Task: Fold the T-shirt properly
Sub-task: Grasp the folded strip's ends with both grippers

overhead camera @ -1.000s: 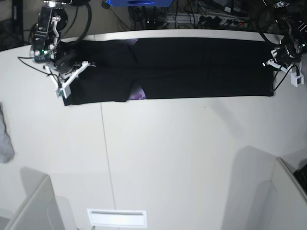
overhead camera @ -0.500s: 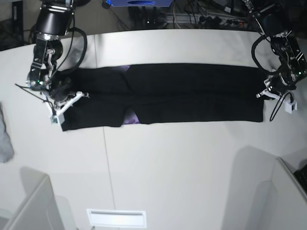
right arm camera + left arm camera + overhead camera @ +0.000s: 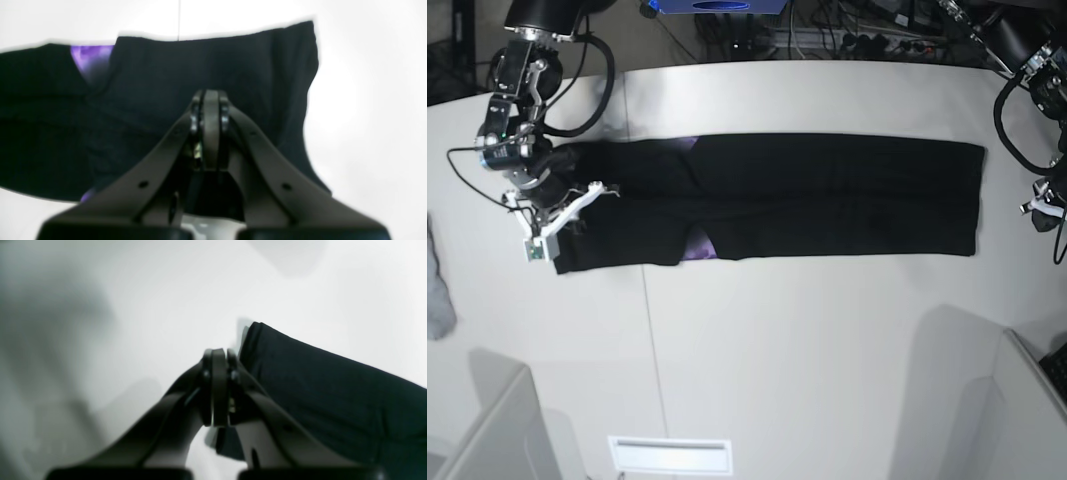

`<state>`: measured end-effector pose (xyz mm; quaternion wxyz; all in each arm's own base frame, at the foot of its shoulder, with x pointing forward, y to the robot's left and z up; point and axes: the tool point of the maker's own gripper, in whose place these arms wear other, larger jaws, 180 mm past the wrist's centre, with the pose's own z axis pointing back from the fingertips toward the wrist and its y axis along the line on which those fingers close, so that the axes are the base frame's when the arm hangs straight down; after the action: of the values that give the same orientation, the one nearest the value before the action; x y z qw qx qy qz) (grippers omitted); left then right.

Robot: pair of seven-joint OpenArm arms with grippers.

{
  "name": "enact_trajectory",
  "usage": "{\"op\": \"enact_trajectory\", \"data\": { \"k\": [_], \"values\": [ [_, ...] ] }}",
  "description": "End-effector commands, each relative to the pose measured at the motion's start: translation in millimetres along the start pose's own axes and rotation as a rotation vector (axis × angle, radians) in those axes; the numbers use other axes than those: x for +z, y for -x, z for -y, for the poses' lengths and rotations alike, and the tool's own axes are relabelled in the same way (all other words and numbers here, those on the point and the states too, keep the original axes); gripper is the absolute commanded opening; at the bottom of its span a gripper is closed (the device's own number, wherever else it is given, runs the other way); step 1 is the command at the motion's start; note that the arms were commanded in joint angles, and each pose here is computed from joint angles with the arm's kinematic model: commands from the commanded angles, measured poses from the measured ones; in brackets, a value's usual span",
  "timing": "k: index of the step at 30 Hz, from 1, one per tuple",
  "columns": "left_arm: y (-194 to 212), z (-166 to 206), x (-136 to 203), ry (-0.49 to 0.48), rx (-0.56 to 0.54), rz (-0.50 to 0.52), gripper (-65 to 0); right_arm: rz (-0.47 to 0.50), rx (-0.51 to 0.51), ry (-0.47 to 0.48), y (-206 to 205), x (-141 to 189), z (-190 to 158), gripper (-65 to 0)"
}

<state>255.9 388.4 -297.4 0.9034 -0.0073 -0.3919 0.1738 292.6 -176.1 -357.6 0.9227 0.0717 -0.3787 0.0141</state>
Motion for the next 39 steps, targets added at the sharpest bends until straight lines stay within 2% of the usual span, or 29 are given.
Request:
{"op": "enact_trajectory", "data": {
  "k": [1, 7, 8, 9, 13, 15, 22, 26, 31, 33, 35, 39],
  "values": [
    [-12.1, 3.2, 7.7, 0.017, -0.031, 0.039, -65.0, 0.047, 0.001, -0.004, -10.8, 3.8, -2.5, -65.0],
    [14.1, -0.4, 8.4, 0.014, -0.032, -0.018, -65.0, -0.002, -0.027, -0.024, 14.3, 3.2, -12.3, -65.0],
    [17.4, 0.7, 7.7, 0.017, -0.026, -0.023, -60.7, -0.006, -0.036, -0.031, 16.9, 2.7, -15.9, -65.0],
    [19.7, 2.2, 6.8, 0.021, -0.018, -0.023, -53.0, -0.006, -0.043, -0.035, 17.9, 2.3, -18.2, -65.0],
    [21.5, 11.5, 1.0, 0.046, 0.016, 0.03, -14.3, -0.016, -0.05, -0.038, 22.5, 1.9, -19.8, -65.0],
    [27.7, 13.4, -5.3, 0.059, 0.049, 0.024, 0.0, -0.016, -0.05, -0.038, 22.5, 1.9, -19.8, -65.0],
    [61.2, 32.5, -55.4, 0.155, 0.131, -0.129, 0.0, -0.018, -0.05, -0.038, 23.2, 2.0, -19.8, -65.0],
    [61.4, 44.8, -73.2, 0.186, 0.127, -0.111, -2.8, -0.029, -0.051, -0.037, 28.8, 3.8, -20.0, -65.0],
    [84.4, 55.2, -90.0, 0.212, 0.11, -0.189, -7.6, -0.031, -0.053, -0.033, 30.6, 5.0, -18.5, -65.0],
    [95.3, 52.8, -93.0, 0.21, 0.129, -0.219, -11.2, -0.041, -0.056, -0.031, 35.4, 5.9, -18.0, -65.0],
    [99.5, 51.7, -94.0, 0.208, 0.137, -0.23, -17.6, -0.046, -0.056, -0.031, 37.5, 6.3, -17.9, -65.0],
    [108.3, 46.4, -94.4, 0.199, 0.153, -0.251, -38.5, -0.049, -0.058, -0.029, 39.3, 6.8, -17.4, -65.0]
  ]
}}
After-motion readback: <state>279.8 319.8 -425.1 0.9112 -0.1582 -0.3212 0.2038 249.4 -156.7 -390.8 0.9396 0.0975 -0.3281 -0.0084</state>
